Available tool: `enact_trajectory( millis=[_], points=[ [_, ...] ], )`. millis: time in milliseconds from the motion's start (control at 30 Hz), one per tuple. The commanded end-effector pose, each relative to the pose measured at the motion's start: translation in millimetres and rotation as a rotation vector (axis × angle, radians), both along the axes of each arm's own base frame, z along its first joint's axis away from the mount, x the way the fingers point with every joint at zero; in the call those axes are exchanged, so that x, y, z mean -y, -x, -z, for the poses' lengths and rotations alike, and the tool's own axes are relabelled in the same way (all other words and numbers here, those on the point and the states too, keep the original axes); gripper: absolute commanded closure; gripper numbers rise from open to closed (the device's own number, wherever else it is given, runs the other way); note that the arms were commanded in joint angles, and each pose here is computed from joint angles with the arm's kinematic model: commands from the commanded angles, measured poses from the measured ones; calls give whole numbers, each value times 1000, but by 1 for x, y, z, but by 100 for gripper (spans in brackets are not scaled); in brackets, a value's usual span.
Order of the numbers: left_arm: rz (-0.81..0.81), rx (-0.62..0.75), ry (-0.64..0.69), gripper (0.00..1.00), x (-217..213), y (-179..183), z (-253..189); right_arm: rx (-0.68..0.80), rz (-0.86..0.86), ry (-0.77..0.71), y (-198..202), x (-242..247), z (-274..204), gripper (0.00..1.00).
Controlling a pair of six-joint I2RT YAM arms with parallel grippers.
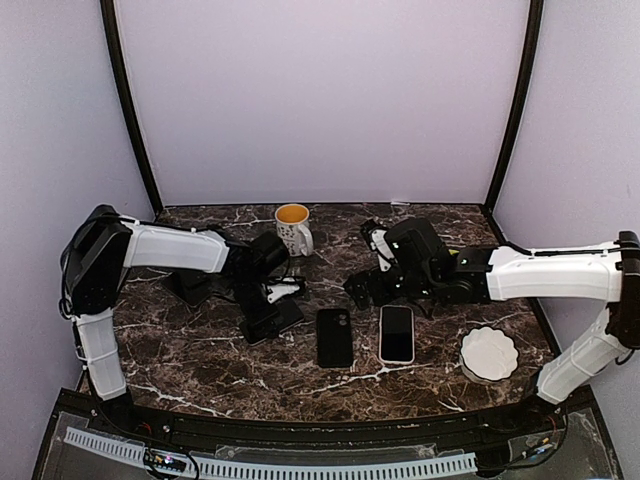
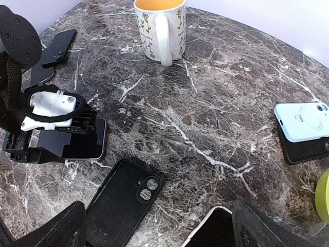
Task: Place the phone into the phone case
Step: Pick up the phone from the center of the board, then pass from the left arm to the right
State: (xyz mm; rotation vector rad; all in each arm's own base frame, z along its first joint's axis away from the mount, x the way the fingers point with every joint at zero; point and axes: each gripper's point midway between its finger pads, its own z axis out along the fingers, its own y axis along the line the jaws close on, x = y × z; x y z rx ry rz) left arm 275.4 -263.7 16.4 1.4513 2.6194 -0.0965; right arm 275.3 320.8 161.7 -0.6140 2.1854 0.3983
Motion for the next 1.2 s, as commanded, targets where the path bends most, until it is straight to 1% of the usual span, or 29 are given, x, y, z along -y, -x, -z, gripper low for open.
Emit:
enact_trajectory(
  millis=[0,100,133,233,333,367,400,467,500,567,633,700,833,967,1067,1133,1167],
  points=[
    [0,-97,-111,52,-23,33,31,32,21,-21,-3,5,-15,2],
    [-23,8,-71,62,-17,15,18,35,24,-33,-2,6,-19,2],
    [-32,43,-56,63,-17,12,10,36,26,-41,-1,6,-21,2],
    [-60,166,35,63,-8,-5,-9,34,21,-67,0,4,-24,1],
    [-116,285,89,64,-11,-16,-26,18,15,-118,0,-4,-28,1],
    [-132,330,125,64,-6,-24,-32,11,5,-145,0,-10,-29,2],
    [-154,355,135,64,-11,-24,-35,0,-8,-176,1,-16,-29,2],
    [-203,444,205,63,-6,-33,-49,-28,-32,-244,2,-32,-29,2],
    [-218,468,231,63,-6,-34,-55,-38,-46,-291,0,-42,-32,2],
    [-246,499,289,63,-3,-34,-59,-66,-73,-366,-3,-64,-33,3],
    [-269,513,333,63,-1,-32,-60,-95,-97,-406,-9,-85,-29,3],
    [-288,527,357,63,-1,-30,-62,-122,-120,-426,-15,-104,-22,4],
    [-284,558,398,62,1,-24,-65,-182,-205,-502,-14,-138,-13,6],
    [-283,583,443,62,3,-24,-74,-252,-225,-521,-17,-160,14,9],
    [-300,579,463,62,4,-22,-74,-291,-232,-551,-19,-170,24,11],
    [-302,579,467,62,4,-22,-74,-323,-256,-568,-17,-180,31,17],
    [-303,579,469,62,3,-21,-73,-332,-268,-581,-17,-185,31,22]
  ],
)
